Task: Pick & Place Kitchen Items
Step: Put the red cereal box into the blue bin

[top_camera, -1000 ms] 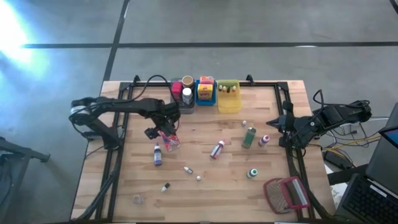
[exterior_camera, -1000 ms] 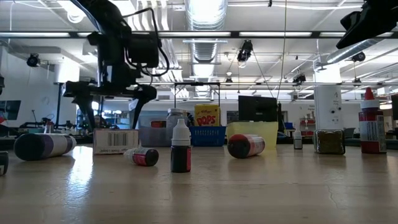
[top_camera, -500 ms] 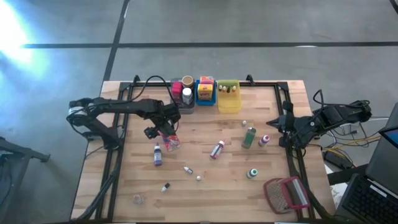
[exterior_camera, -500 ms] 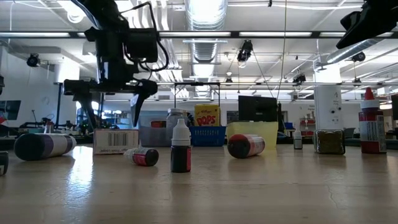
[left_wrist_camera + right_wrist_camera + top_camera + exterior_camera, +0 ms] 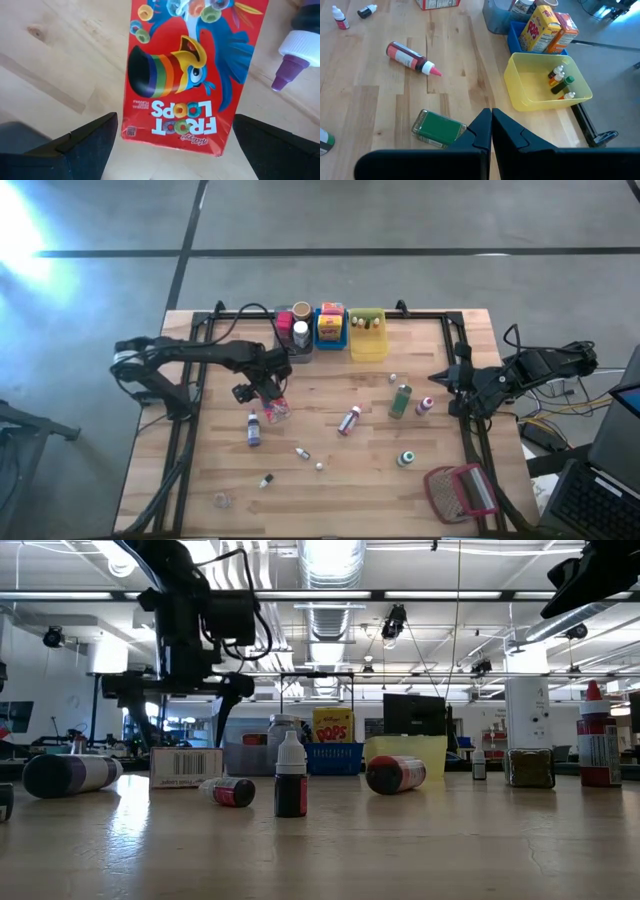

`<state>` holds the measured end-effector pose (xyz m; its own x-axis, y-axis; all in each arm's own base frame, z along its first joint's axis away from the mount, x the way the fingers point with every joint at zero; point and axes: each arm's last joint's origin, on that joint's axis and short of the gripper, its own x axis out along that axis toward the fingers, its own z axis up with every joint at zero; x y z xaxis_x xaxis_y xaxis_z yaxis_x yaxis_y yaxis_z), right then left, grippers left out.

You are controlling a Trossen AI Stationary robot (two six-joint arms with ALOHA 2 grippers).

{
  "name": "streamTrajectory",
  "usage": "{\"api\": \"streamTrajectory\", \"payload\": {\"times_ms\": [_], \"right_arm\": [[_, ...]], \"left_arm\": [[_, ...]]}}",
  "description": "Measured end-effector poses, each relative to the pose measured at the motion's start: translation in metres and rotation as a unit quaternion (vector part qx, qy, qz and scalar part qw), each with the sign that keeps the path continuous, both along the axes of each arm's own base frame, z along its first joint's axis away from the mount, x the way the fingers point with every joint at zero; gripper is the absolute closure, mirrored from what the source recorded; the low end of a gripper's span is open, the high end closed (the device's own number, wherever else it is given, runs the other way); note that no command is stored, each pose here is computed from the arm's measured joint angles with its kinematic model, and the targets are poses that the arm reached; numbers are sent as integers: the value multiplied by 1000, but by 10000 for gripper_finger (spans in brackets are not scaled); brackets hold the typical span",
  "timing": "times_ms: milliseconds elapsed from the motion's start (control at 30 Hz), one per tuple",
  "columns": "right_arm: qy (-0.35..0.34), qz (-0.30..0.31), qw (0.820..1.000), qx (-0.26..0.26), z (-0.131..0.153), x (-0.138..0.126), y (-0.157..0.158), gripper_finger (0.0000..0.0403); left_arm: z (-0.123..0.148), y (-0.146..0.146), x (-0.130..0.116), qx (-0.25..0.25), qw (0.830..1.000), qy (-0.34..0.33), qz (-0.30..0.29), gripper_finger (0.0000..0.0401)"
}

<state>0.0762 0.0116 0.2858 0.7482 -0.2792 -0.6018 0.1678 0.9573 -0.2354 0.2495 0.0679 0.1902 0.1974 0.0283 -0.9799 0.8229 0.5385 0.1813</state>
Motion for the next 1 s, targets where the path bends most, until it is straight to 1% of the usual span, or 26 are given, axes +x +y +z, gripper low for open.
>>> {"api": "streamTrajectory", "payload": {"times_ms": [267, 467, 733, 1000], "right_arm": [[0, 0, 1000, 0, 0, 0, 0, 394], [0, 0, 1000, 0, 0, 0, 0, 394], [0, 0, 1000, 0, 0, 0, 0, 394], [0, 0, 1000, 0, 0, 0, 0, 394]], "left_arm": [[-15, 1, 7, -5, 1000, 18, -2, 1], [-25, 1, 11, -30, 999, 29, 0, 1], [-25, 3, 11, -67, 997, 20, 25, 1], [-25, 5, 10, -78, 996, 19, 35, 1]]}}
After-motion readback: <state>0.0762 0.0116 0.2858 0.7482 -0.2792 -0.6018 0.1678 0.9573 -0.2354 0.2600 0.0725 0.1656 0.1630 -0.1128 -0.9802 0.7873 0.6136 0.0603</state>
